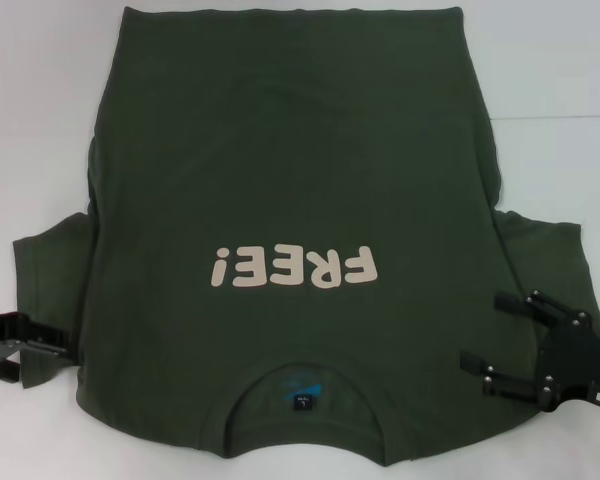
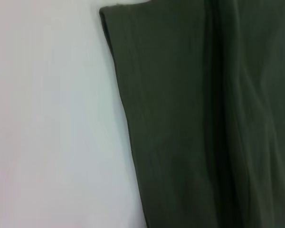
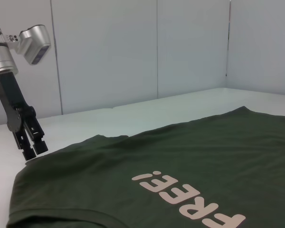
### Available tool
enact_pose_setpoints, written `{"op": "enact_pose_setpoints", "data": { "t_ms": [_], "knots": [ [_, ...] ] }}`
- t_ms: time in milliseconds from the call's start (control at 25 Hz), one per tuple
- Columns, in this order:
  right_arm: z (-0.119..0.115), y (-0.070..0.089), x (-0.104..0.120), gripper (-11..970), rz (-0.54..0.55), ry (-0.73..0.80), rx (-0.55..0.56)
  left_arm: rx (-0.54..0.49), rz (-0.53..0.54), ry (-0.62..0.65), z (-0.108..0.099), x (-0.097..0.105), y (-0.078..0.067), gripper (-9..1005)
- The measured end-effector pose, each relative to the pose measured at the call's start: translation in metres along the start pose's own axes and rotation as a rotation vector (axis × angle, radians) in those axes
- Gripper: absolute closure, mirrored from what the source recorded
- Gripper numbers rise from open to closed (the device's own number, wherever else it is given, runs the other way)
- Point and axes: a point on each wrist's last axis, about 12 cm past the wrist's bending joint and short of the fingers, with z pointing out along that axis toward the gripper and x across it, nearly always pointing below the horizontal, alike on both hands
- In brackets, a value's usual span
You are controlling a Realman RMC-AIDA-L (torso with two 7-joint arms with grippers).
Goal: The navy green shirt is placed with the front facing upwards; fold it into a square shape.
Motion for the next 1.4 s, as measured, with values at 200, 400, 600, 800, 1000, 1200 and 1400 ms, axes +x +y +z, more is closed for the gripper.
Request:
{"op": "enact_pose_setpoints", "data": {
  "t_ms": [200, 400, 600, 800, 1000, 1200, 1400],
  "knots": [
    [0.0001, -0.0001, -0.0001, 18, 0.000, 0.000, 0.000, -0.006, 0.002, -0.007, -0.0002, -0.0009, 0.0008, 122],
    [0.0004, 0.0000, -0.0002, 18, 0.000, -0.001, -0.001, -0.015, 0.012, -0.006, 0.0002, -0.0015, 0.0005, 122],
    [0.0008, -0.0002, -0.0004, 18, 0.000, -0.001, -0.001, -0.031, 0.028, 0.005, 0.0034, -0.0013, -0.0018, 123],
    [0.0011, -0.0003, -0.0004, 18, 0.000, -0.001, -0.001, -0.028, 0.027, 0.004, 0.0037, -0.0018, -0.0029, 122],
    [0.0012, -0.0001, -0.0003, 19, 0.001, -0.001, -0.002, -0.028, 0.027, 0.004, 0.0037, -0.0018, -0.0029, 122],
    [0.0012, -0.0001, -0.0003, 19, 0.001, -0.001, -0.002, -0.024, 0.023, 0.002, 0.0037, -0.0018, -0.0030, 129],
    [0.0011, -0.0002, -0.0004, 19, 0.000, -0.001, -0.002, -0.011, 0.017, 0.002, 0.0042, -0.0011, -0.0036, 145]
  ]
}}
